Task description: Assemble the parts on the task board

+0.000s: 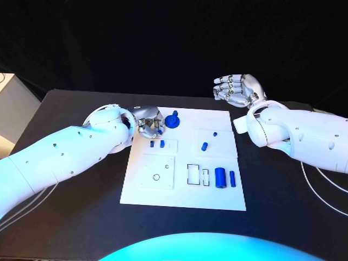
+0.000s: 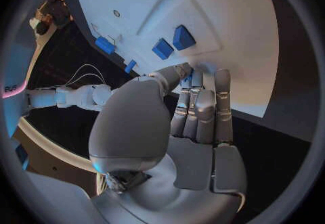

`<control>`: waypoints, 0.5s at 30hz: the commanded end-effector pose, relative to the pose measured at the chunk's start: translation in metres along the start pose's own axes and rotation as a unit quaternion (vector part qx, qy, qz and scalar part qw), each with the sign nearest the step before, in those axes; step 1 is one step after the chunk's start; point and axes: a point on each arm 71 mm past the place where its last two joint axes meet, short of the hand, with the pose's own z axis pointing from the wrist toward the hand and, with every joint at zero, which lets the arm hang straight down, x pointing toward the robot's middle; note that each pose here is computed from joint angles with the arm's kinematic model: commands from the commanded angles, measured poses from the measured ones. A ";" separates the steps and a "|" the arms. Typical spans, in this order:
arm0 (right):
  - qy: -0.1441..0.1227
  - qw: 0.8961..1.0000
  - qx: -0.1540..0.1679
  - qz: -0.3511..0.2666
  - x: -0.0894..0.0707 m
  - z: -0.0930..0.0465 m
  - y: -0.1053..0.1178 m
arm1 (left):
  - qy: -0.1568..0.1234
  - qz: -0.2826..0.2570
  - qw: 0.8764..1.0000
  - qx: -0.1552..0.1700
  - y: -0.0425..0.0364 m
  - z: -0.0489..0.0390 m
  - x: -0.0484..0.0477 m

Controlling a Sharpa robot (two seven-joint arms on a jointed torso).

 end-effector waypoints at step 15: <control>0.010 1.000 -0.005 0.000 0.002 0.000 0.000 | 0.017 0.006 1.000 0.002 0.0037 -0.0007 0.0107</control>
